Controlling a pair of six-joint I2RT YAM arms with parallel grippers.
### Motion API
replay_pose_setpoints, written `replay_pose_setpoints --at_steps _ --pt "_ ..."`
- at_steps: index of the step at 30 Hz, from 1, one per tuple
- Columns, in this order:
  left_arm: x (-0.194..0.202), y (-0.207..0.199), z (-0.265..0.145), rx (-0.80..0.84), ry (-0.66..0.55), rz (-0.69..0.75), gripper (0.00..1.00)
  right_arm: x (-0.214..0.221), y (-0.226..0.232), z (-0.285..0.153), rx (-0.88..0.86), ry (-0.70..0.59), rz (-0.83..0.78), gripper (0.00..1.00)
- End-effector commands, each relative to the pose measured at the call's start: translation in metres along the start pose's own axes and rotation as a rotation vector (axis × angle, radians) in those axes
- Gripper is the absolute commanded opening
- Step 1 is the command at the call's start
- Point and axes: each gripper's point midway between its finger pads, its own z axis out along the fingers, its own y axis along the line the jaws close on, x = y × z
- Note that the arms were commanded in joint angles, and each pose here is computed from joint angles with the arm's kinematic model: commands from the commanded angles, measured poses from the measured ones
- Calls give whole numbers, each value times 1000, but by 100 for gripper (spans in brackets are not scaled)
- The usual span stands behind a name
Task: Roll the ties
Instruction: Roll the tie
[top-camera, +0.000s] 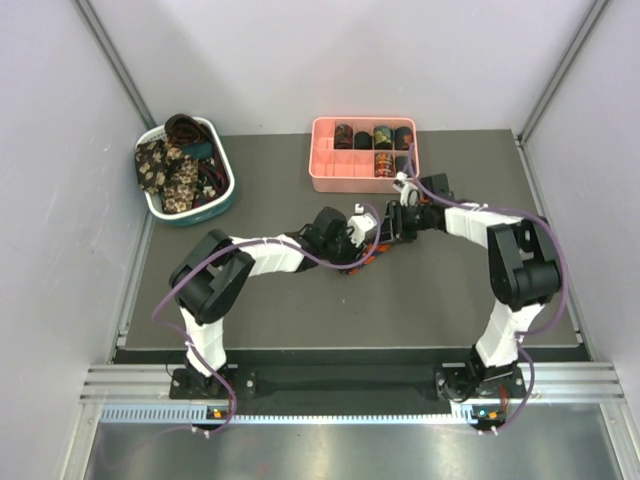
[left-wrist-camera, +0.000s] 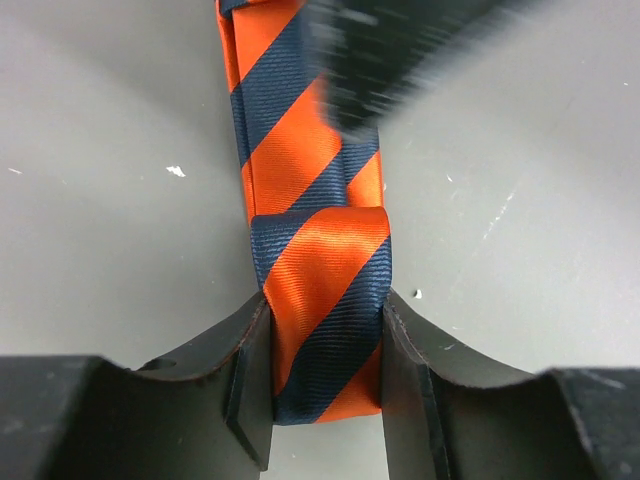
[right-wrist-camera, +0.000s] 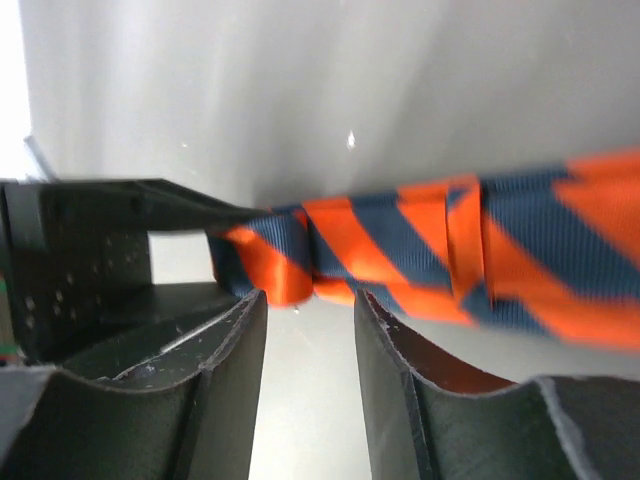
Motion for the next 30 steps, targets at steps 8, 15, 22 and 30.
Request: replay_pose_setpoints --at_steps 8,15,22,30 --pt "61 -4 -5 -40 321 -116 25 24 6 -43 273 -184 -139 36" --pt "68 1 -9 -88 432 -165 26 48 35 -54 492 -346 -317 36" --pt "73 -1 -11 -87 527 -188 27 80 84 -42 499 -410 -532 37" --pt "82 -7 -10 -65 610 -199 25 101 135 -36 528 -499 -772 41"
